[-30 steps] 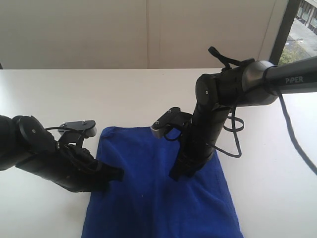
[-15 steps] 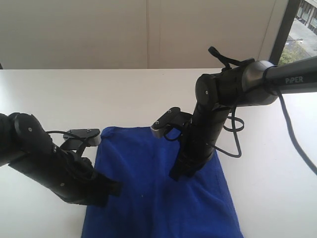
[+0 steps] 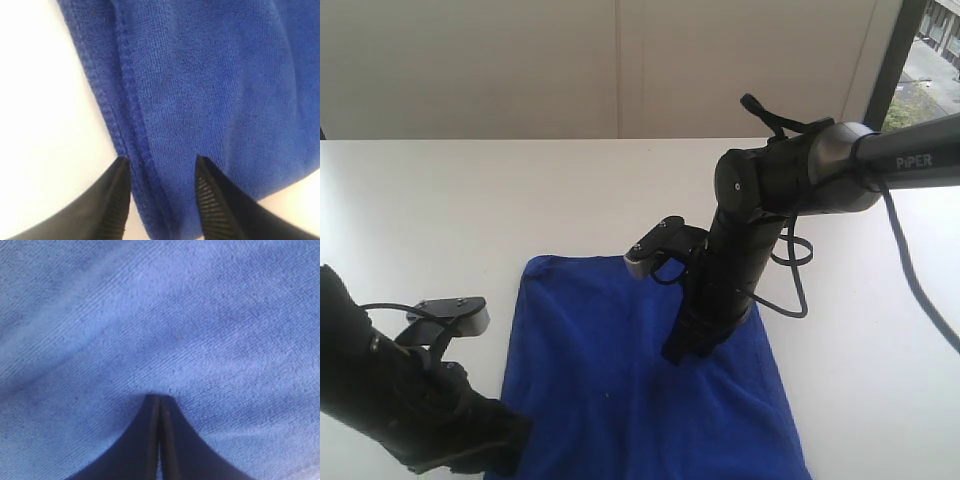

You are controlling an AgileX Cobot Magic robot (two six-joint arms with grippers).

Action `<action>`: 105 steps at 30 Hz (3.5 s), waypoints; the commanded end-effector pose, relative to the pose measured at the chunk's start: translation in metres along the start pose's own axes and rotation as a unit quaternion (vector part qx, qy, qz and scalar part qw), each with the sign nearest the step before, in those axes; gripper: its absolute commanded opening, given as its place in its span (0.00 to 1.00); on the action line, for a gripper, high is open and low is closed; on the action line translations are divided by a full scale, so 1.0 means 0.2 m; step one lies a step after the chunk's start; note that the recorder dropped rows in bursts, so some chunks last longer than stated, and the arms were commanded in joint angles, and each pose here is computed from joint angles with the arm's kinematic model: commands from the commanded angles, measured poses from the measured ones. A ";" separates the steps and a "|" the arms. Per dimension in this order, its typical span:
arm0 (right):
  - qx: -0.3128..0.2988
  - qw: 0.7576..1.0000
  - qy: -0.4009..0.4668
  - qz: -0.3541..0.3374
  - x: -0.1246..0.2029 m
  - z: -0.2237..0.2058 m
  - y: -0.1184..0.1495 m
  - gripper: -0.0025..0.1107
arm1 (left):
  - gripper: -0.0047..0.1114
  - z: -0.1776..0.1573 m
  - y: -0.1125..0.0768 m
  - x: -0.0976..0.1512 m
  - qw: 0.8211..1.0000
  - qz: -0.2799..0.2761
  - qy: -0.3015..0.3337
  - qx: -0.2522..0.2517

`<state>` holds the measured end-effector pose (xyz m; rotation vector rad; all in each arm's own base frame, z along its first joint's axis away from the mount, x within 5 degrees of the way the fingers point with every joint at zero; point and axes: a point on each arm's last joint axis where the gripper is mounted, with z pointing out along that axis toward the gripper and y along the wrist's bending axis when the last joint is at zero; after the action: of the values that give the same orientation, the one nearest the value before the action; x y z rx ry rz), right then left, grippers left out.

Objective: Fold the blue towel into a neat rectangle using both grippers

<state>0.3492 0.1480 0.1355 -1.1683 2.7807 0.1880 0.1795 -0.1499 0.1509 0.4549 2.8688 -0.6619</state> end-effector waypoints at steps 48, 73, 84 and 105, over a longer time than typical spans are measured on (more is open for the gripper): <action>-0.001 1.000 0.000 0.002 0.00 0.04 -0.01 0.02 | 0.45 0.04 -0.01 0.17 0.995 -0.056 0.032 0.076; -0.007 1.000 0.010 0.002 0.01 0.04 0.00 0.02 | 0.45 0.03 -0.03 0.10 0.994 -0.074 -0.013 0.081; -0.008 1.000 0.011 0.002 0.01 0.04 0.00 0.02 | 0.42 0.05 0.03 0.05 0.993 -0.094 -0.064 0.031; -0.006 1.000 0.008 0.002 0.01 0.04 0.00 0.02 | 0.41 0.03 -0.03 0.05 0.994 -0.066 -0.037 0.077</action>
<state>0.3492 0.1480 0.1355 -1.1683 2.7807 0.1880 0.1715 -0.1528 0.1415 0.2119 2.8084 -0.8627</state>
